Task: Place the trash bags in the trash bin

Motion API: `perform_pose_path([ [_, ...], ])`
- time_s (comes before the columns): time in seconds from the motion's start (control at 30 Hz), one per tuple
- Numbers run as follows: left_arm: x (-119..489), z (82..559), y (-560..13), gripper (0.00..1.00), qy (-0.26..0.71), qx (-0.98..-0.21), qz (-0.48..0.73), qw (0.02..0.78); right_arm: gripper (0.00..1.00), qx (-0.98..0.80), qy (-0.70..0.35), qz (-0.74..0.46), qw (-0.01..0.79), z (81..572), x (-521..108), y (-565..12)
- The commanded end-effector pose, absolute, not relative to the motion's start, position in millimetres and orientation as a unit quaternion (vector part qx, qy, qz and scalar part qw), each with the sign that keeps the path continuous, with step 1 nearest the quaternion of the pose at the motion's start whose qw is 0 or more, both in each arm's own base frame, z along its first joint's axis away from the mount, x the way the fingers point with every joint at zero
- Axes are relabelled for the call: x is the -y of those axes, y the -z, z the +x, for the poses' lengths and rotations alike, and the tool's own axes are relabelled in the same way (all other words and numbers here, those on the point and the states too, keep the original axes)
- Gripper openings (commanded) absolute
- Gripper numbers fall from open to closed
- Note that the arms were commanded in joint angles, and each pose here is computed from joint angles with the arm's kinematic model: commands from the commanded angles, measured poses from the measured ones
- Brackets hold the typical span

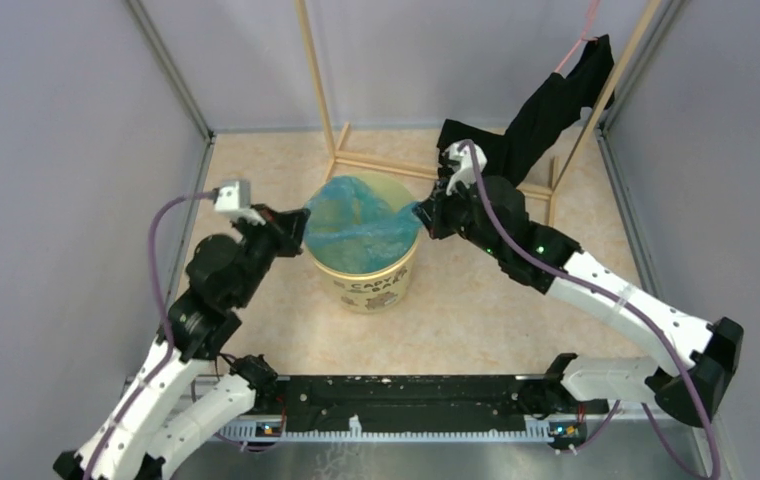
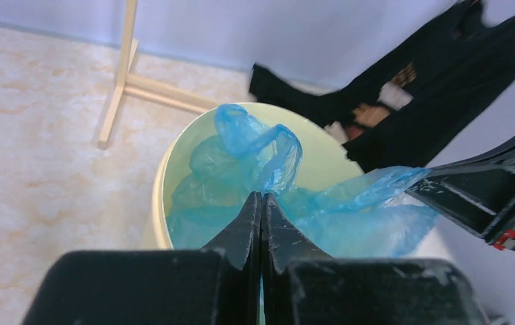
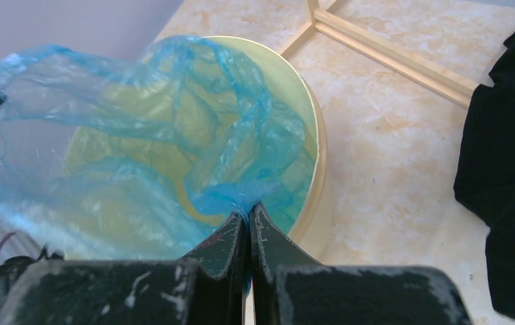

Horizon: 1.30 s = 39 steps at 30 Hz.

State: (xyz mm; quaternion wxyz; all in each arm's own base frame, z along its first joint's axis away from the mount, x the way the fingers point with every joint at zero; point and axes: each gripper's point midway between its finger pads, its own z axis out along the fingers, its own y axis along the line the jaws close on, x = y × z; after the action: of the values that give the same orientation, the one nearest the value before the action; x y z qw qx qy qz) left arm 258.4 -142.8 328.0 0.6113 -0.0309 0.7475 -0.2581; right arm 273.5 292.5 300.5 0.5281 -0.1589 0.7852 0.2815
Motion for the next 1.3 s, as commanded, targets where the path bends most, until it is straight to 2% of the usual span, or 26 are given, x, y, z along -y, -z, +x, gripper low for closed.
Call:
perform_pose_path([
  [0.0, 136, 244, -325, 0.00, 0.319, -0.705, -0.089, 0.627, 0.00, -0.763, -0.339, -0.103, 0.541, 258, -281, -324],
  [0.1, 138, 236, -316, 0.01, 0.347, -0.695, -0.096, 0.622, 0.08, -0.763, -0.385, -0.090, 0.511, 245, -289, -319],
  [0.17, 138, 233, -318, 0.01, 0.356, -0.690, -0.099, 0.622, 0.17, -0.765, -0.405, -0.089, 0.493, 237, -293, -319],
  [0.37, 142, 227, -313, 0.02, 0.365, -0.699, -0.092, 0.608, 0.58, -0.780, -0.432, -0.020, 0.453, 224, -283, -321],
  [0.43, 139, 226, -311, 0.02, 0.355, -0.706, -0.090, 0.606, 0.64, -0.783, -0.449, 0.001, 0.430, 218, -283, -318],
  [0.6, 141, 221, -308, 0.03, 0.366, -0.708, -0.088, 0.597, 0.66, -0.784, -0.465, 0.032, 0.410, 214, -287, -308],
  [0.67, 142, 219, -308, 0.03, 0.369, -0.709, -0.086, 0.594, 0.65, -0.785, -0.453, 0.034, 0.420, 220, -286, -307],
  [0.8, 140, 217, -306, 0.03, 0.363, -0.715, -0.084, 0.592, 0.53, -0.784, -0.432, 0.051, 0.443, 233, -282, -305],
  [0.97, 139, 213, -302, 0.03, 0.359, -0.722, -0.078, 0.586, 0.48, -0.773, -0.438, 0.062, 0.455, 242, -287, -311],
  [1.0, 138, 212, -300, 0.04, 0.355, -0.726, -0.077, 0.584, 0.41, -0.774, -0.439, 0.061, 0.453, 243, -289, -310],
  [1.07, 136, 211, -297, 0.05, 0.343, -0.738, -0.078, 0.576, 0.22, -0.776, -0.436, 0.060, 0.451, 245, -292, -306],
  [1.1, 134, 211, -296, 0.08, 0.336, -0.744, -0.079, 0.572, 0.10, -0.777, -0.437, 0.059, 0.449, 245, -293, -304],
  [1.13, 132, 210, -294, 0.15, 0.328, -0.752, -0.079, 0.566, 0.00, -0.776, -0.440, 0.051, 0.449, 244, -295, -303],
  [1.27, 127, 204, -301, 0.45, 0.298, -0.778, -0.061, 0.549, 0.00, -0.762, -0.473, 0.003, 0.441, 230, -306, -309],
])
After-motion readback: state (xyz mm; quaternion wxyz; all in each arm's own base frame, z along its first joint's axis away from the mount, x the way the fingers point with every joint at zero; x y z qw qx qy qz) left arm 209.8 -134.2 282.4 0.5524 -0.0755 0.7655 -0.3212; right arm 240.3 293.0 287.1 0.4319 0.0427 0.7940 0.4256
